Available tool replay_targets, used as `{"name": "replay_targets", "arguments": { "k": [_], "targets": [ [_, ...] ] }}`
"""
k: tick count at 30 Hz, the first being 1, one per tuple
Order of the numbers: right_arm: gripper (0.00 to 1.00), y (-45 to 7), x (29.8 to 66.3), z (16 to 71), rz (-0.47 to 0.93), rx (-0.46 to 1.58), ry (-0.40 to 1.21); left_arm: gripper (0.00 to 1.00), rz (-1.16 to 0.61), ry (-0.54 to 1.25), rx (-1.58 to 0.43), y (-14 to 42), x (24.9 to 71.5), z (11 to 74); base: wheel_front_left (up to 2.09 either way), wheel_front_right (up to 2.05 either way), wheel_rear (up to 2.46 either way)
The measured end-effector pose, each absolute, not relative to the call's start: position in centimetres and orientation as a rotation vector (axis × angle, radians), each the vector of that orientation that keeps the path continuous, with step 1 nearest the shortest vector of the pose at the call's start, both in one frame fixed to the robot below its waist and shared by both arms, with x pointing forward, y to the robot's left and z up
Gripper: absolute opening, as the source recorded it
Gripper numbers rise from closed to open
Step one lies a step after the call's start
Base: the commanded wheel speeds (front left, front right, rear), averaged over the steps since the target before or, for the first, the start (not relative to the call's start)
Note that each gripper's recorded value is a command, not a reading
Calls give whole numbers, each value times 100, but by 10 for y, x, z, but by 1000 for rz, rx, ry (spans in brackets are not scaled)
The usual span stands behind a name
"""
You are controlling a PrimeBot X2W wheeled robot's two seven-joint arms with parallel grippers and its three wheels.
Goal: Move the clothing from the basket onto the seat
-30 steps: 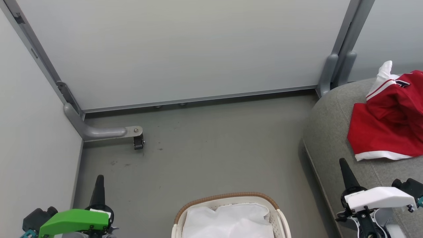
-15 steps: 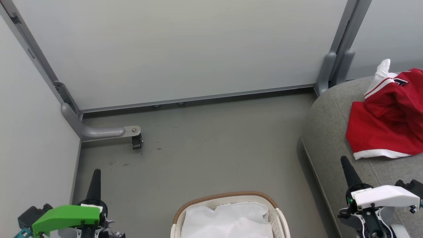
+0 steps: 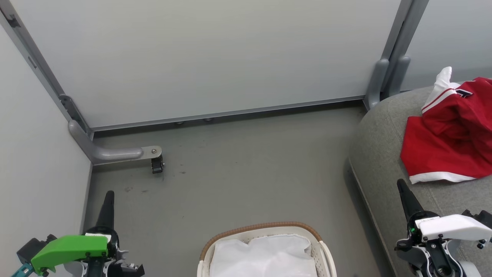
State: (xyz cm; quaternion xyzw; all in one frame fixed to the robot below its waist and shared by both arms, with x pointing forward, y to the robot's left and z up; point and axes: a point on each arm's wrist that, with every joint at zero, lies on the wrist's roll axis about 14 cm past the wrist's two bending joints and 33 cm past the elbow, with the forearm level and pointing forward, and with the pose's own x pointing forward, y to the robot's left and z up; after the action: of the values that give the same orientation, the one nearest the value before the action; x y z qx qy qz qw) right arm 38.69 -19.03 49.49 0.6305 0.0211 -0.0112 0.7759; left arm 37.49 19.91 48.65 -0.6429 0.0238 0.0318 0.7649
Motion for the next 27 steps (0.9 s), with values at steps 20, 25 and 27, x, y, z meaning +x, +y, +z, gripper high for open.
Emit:
{"name": "replay_targets", "arguments": {
  "k": [20, 25, 27],
  "targets": [
    [0, -196, 388, 501, -14, 1514, 20, 0, 31, 24, -1523, 199, 384, 498, 0, 0, 0],
    [0, -198, 388, 503, -11, 1545, 14, 0, 23, 20, -1549, 199, 385, 499, 0, 0, 0],
    [0, -198, 387, 503, -10, 1561, 12, 0, 16, 19, -1559, 199, 386, 501, 0, 0, 0]
  ]
}}
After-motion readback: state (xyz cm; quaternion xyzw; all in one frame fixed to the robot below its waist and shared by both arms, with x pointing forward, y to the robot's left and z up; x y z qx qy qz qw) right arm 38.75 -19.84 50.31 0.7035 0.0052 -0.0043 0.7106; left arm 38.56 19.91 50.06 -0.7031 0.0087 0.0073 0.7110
